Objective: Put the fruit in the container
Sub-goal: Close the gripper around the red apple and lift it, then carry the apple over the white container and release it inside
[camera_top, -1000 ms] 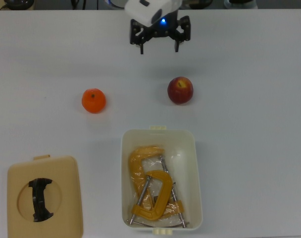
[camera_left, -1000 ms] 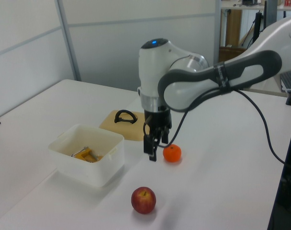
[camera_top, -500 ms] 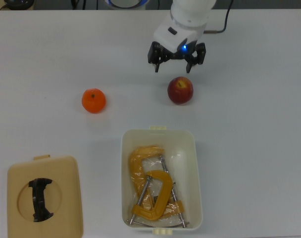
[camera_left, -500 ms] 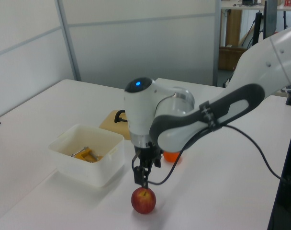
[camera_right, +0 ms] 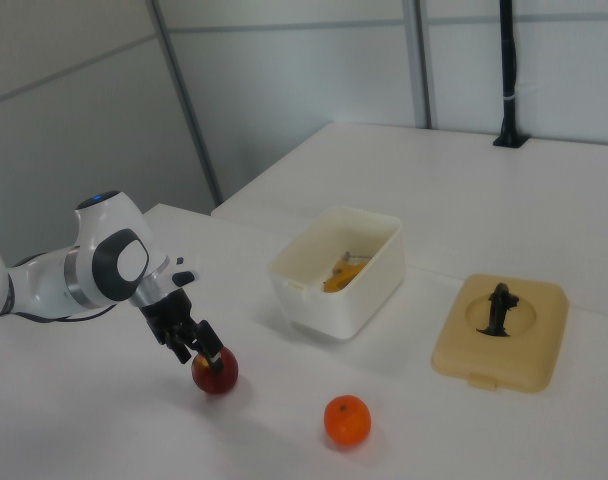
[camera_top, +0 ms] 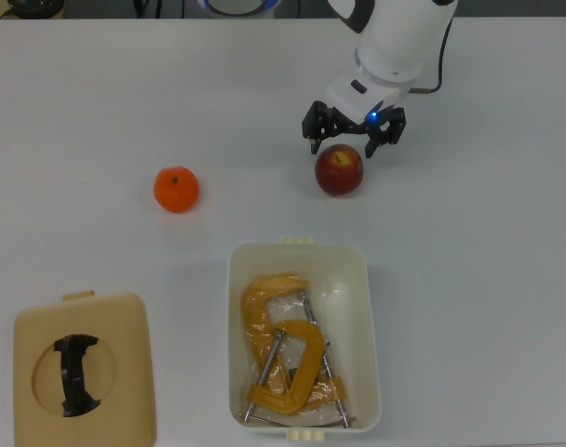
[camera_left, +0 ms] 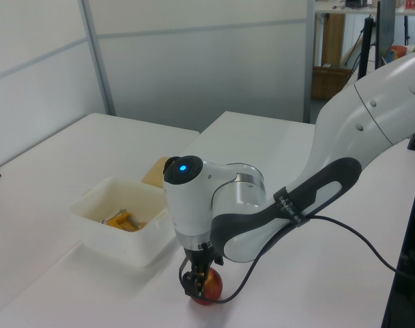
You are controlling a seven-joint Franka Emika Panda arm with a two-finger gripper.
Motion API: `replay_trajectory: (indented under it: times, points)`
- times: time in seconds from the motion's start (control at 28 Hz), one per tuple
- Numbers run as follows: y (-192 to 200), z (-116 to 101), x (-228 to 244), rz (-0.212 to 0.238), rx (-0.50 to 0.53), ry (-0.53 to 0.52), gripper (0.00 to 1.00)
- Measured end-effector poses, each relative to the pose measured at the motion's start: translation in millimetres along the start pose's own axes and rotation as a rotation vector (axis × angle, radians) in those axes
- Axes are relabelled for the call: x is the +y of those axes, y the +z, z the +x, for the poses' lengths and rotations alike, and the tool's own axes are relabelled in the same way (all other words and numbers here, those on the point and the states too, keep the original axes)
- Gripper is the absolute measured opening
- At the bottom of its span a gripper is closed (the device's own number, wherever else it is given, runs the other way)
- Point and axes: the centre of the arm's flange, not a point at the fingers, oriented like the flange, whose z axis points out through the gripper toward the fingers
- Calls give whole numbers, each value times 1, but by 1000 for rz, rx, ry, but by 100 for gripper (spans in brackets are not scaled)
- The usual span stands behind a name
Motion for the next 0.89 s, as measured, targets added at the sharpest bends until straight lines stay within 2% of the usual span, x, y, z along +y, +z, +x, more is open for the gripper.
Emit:
replay_trajectory:
  times: [0.25,0.57,0.61,0.71,0.89]
  points:
    - [2,1,0,-1,-1,2,100]
    - [23,2,-5,-10,-19,-4,99]
    - [26,3,-5,-15,-21,-1,92]
    - [24,6,-6,-20,-11,12,85]
    - [9,16,-5,-10,24,46,84]
